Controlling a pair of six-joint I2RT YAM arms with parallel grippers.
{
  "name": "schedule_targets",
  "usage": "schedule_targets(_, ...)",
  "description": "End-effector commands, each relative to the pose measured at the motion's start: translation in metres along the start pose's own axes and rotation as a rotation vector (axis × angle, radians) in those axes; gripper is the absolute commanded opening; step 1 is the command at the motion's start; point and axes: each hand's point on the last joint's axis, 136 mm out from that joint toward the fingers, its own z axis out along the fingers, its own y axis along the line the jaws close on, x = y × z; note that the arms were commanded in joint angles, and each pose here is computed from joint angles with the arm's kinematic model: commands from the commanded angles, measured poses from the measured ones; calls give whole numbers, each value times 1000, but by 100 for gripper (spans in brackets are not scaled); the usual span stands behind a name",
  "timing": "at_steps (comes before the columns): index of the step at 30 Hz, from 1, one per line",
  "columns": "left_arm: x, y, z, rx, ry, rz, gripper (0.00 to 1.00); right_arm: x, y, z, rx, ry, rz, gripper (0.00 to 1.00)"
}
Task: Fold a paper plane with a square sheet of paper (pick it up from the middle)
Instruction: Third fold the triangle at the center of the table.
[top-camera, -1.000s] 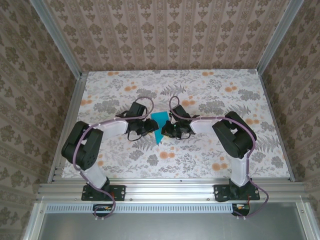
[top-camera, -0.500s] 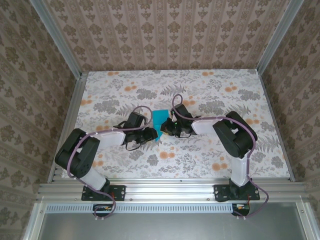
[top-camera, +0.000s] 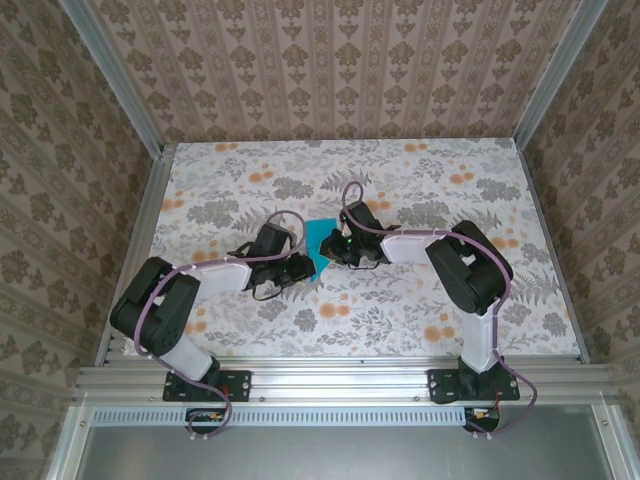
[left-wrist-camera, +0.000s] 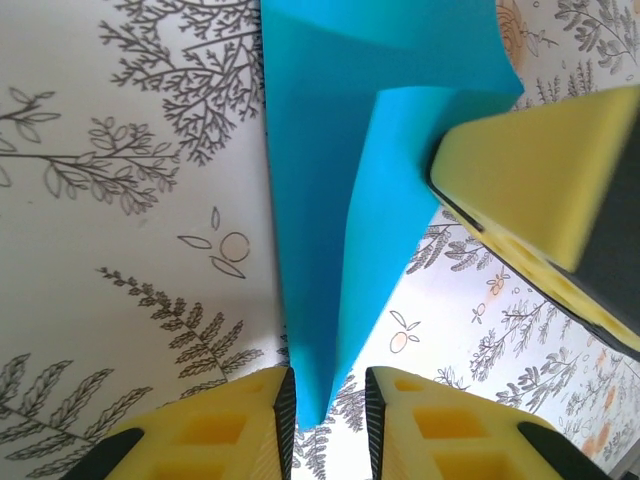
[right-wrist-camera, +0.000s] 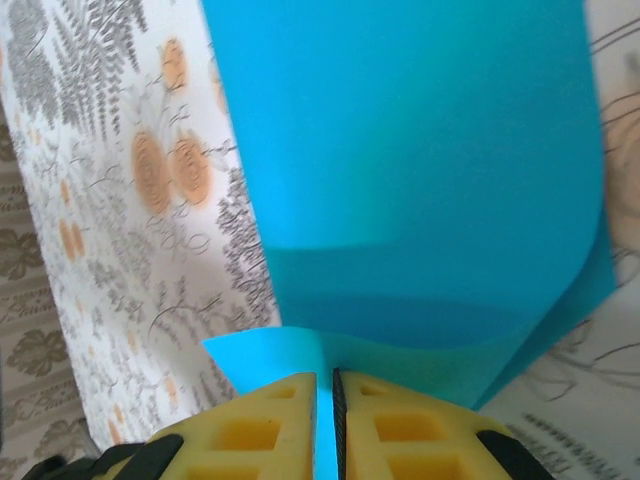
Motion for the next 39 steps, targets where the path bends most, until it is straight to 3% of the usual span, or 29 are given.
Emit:
schedule_targets(1,-5,-19,-5,54,-41,41,27,-3,-22,5,85,-8,48,15)
schedule_targets(18,-8,-41,19,96,-27,80,20,-4,-43,3,170,-36,140,15)
schedule_targets(39,3,4,29,-90,2,55,13,-1,-63,5,237,-28,183,14)
